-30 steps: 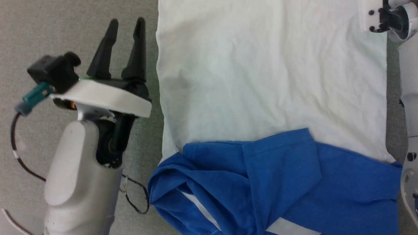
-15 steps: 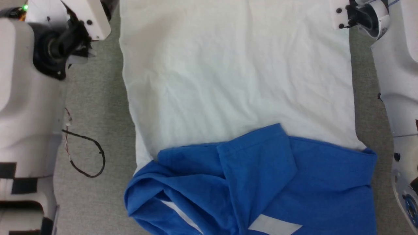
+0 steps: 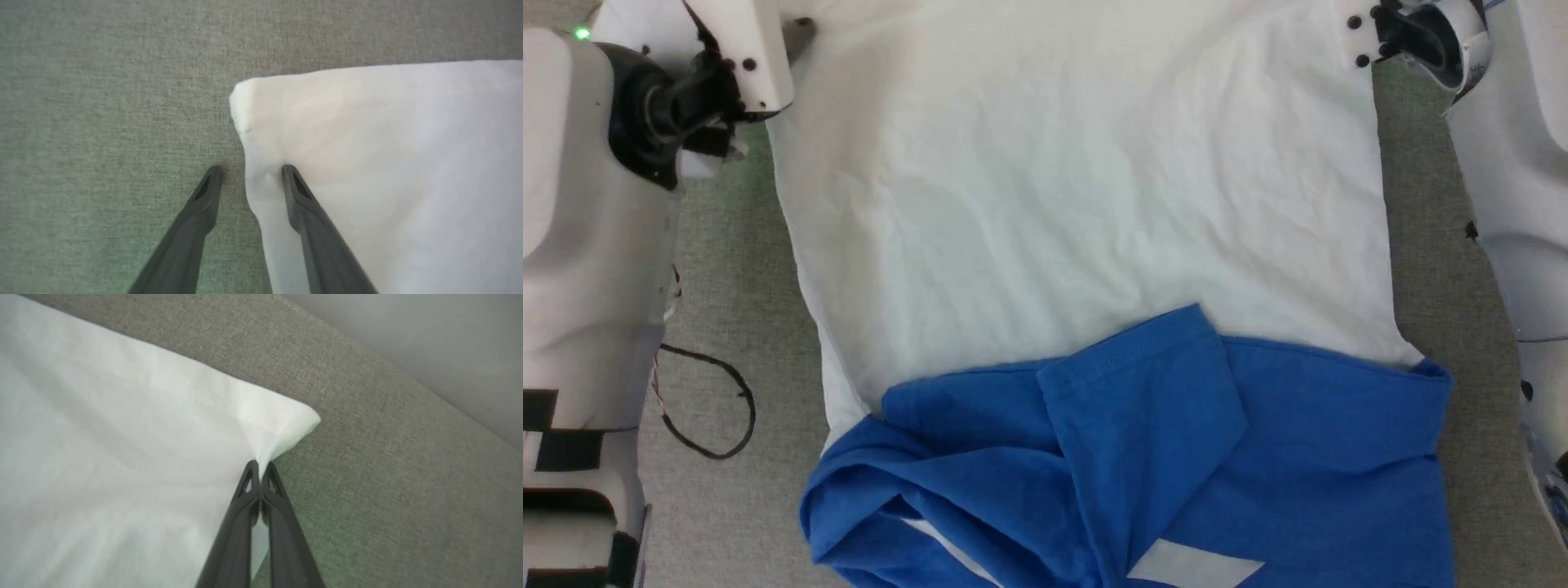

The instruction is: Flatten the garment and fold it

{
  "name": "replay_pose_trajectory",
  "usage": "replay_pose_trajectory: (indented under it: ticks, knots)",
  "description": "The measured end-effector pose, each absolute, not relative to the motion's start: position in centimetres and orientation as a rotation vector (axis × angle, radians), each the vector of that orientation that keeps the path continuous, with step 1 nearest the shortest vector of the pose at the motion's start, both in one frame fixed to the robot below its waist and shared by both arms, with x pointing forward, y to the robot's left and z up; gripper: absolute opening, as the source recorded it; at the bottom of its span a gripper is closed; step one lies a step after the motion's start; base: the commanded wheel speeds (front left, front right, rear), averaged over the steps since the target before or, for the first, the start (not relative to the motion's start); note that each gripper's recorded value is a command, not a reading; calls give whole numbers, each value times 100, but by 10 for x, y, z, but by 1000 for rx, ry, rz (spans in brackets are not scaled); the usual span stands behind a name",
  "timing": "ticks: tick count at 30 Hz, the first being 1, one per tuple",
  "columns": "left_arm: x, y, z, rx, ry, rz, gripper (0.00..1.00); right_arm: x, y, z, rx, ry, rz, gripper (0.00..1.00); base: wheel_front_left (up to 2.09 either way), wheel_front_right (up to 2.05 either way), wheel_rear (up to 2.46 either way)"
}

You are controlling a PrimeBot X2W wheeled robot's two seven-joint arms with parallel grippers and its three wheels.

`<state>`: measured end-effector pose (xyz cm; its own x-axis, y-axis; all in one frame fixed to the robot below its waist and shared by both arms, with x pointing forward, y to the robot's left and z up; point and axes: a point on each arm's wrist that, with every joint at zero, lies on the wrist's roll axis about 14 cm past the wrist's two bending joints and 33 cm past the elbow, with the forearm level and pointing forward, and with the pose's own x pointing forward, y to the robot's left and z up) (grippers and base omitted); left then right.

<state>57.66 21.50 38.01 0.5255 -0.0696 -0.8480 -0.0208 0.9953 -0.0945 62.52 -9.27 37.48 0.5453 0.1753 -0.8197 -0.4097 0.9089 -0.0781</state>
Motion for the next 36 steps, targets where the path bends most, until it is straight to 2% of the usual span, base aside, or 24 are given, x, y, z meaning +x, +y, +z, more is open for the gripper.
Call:
replay_pose_trajectory:
  ticks: [10,15,25,30,36]
  knots:
    - [599,226,390,-89,824,-2,0,633,-86,380,-235,872,378,0,0,0,0]
    - [619,234,413,-40,652,21,0,652,-85,403,-180,755,360,0,0,0,0]
    - [664,234,501,52,236,23,0,691,-86,478,-115,437,308,0,0,0,0]
    - [658,220,511,35,199,-50,0,684,-75,495,-94,362,336,0,0,0,0]
    - [626,217,516,-79,167,-91,0,651,-88,488,-32,361,345,0,0,0,0]
